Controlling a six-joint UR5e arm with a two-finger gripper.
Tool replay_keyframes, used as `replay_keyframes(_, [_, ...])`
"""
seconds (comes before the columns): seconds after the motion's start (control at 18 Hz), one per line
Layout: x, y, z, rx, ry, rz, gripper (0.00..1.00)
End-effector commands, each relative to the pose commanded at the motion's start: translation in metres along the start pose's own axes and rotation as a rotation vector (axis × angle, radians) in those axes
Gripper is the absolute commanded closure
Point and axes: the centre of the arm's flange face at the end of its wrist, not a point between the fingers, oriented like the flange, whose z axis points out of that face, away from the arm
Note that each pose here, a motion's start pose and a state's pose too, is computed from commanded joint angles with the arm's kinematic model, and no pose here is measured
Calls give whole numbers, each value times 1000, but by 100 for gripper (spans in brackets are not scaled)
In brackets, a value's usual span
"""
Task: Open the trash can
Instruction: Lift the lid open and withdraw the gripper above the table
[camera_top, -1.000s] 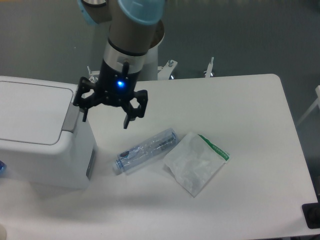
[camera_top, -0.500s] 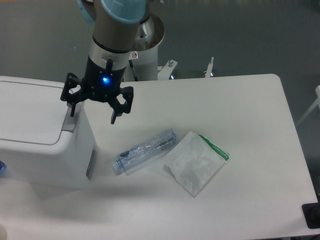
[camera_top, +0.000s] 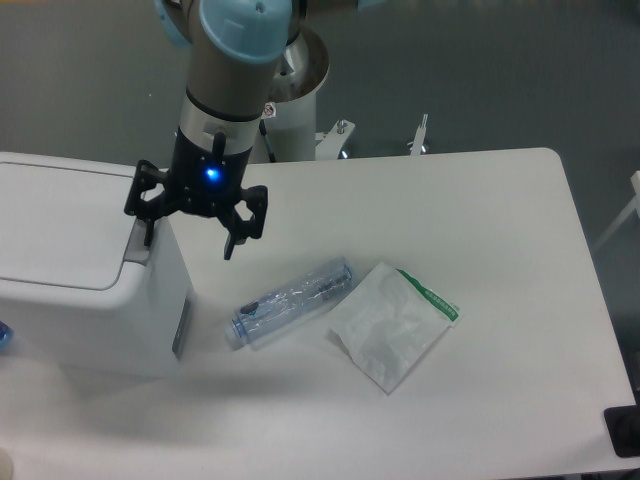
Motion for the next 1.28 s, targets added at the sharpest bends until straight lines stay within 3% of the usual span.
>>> replay_keyframes(0.28, [2,-5,-7,13,-5,3,0])
replay_keyframes(0.61, [-9,-46,-58,125,-44,11,0])
replay_keyframes(0.72, [-48,-51,-59,124,-80,11,0])
replay_keyframes(0.83, [-84,-48,-59,91,-165,50,0])
replay_keyframes(1.0, [-130,-49,-55,52,-234,168,0])
replay_keyframes(1.28, [-222,-51,-12,-61,-329,315,0])
